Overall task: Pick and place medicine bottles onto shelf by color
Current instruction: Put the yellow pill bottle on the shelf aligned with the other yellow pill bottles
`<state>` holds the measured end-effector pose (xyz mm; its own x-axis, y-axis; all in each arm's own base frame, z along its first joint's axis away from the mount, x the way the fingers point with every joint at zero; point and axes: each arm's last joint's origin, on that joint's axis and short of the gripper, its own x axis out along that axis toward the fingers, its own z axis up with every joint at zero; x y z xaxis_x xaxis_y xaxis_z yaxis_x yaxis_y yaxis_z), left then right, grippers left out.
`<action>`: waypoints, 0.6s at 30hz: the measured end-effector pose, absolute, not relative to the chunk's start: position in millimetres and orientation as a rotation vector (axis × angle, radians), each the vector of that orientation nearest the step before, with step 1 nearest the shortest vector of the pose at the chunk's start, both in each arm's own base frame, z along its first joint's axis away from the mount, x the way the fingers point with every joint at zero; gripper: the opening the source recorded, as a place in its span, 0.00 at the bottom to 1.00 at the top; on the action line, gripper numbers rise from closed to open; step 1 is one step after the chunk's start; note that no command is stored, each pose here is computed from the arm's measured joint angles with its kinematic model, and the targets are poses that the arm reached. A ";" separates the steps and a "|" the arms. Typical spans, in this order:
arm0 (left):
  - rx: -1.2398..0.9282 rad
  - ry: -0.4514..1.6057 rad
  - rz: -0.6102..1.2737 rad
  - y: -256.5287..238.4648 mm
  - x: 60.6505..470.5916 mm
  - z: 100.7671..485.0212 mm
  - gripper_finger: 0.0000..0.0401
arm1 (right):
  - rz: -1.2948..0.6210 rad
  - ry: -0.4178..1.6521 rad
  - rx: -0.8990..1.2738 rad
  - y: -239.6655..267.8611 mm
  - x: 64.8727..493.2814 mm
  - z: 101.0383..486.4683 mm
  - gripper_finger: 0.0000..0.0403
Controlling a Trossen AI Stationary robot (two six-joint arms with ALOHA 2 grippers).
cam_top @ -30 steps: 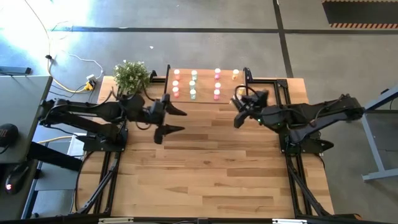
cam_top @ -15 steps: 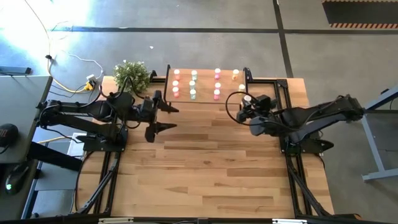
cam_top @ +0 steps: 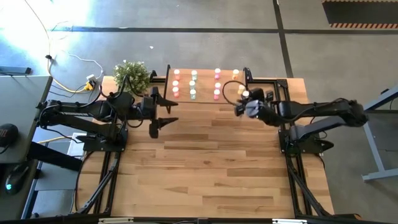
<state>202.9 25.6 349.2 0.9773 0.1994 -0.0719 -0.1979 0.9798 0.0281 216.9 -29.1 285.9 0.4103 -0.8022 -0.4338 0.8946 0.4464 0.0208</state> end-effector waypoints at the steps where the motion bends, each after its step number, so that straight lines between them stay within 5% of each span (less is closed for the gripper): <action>1: 0.021 0.075 0.207 25.8 202.8 349.2 0.66 | -1.083 0.396 0.273 -33.4 215.6 287.1 0.23; 18: 0.019 0.112 0.213 25.9 202.5 345.7 0.66 | -1.090 0.411 0.306 -50.7 240.4 271.3 0.23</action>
<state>202.5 25.9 345.7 0.9713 0.2117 -0.1085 -0.2096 0.9773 0.0309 240.4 -50.7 271.3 0.3998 -0.7895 -0.4657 0.9005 0.4330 0.0391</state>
